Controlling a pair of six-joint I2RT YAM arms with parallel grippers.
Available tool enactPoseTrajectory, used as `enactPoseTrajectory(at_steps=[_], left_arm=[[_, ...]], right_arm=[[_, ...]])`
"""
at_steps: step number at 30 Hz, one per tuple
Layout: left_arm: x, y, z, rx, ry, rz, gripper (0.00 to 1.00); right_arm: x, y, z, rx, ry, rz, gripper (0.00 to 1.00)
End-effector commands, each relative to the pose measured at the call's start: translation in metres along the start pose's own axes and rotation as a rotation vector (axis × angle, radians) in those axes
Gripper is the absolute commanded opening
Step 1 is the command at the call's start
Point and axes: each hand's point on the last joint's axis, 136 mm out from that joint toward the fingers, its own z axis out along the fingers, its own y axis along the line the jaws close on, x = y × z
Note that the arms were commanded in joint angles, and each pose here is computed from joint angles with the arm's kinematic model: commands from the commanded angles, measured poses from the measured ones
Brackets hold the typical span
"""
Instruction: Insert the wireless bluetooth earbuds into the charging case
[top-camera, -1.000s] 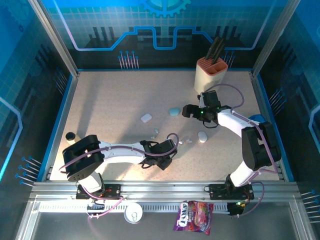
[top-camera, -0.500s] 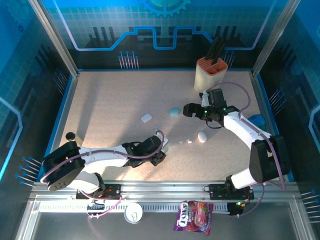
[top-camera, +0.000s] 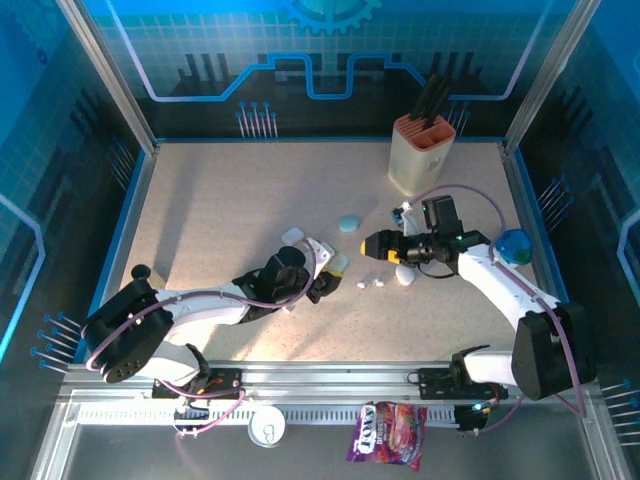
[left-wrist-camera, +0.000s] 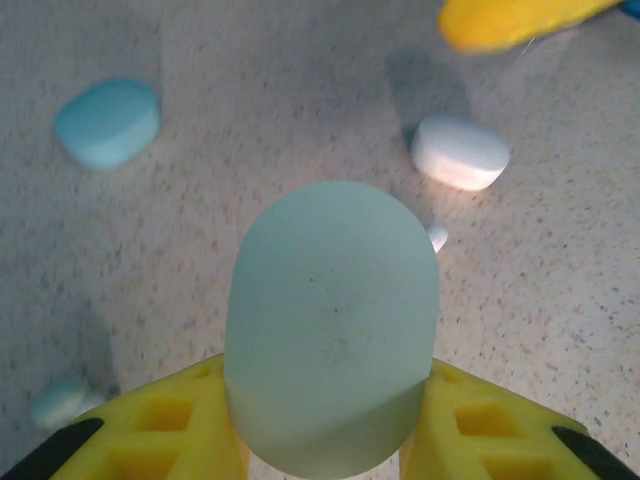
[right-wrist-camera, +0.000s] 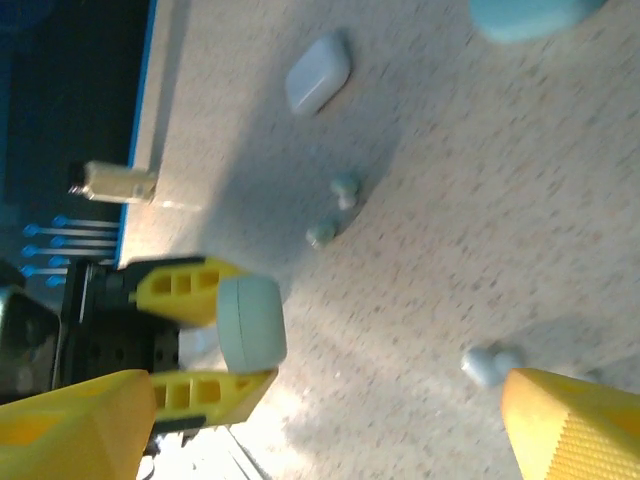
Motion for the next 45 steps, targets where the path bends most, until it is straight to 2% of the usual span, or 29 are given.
enactPoseTrajectory(at_steps=[1,7,19,25,32,37,40,43,45], left_arm=[[-0.017,-0.014,-0.004,0.082,-0.083,0.106,0.28],[-0.024,-0.024,-0.007,0.132,-0.133,0.143,0.29],[-0.027,-0.029,-0.010,0.156,-0.157,0.170,0.29],[-0.024,-0.032,-0.009,0.175,-0.153,0.176,0.29],[-0.024,-0.031,-0.007,0.173,-0.150,0.175,0.29],[-0.024,-0.030,-0.006,0.166,-0.153,0.170,0.31],[-0.027,-0.029,-0.007,0.161,-0.174,0.172,0.39],[-0.032,-0.034,-0.012,0.184,-0.212,0.177,0.66],[-0.041,-0.035,-0.016,0.186,-0.260,0.167,0.78]], right_arm=[[0.020,0.025,-0.003,-0.122,0.074,0.005,0.88],[0.028,0.036,0.008,-0.143,0.124,0.005,0.83],[0.031,0.040,0.021,-0.164,0.165,0.032,0.54],[0.029,0.043,0.024,-0.174,0.164,0.040,0.46],[0.030,0.043,0.027,-0.177,0.173,0.045,0.41],[0.029,0.043,0.024,-0.165,0.166,0.042,0.30],[0.026,0.044,0.021,-0.159,0.149,0.039,0.26],[0.019,0.046,0.017,-0.173,0.120,0.050,0.22],[0.011,0.052,0.013,-0.231,0.079,0.074,0.20]])
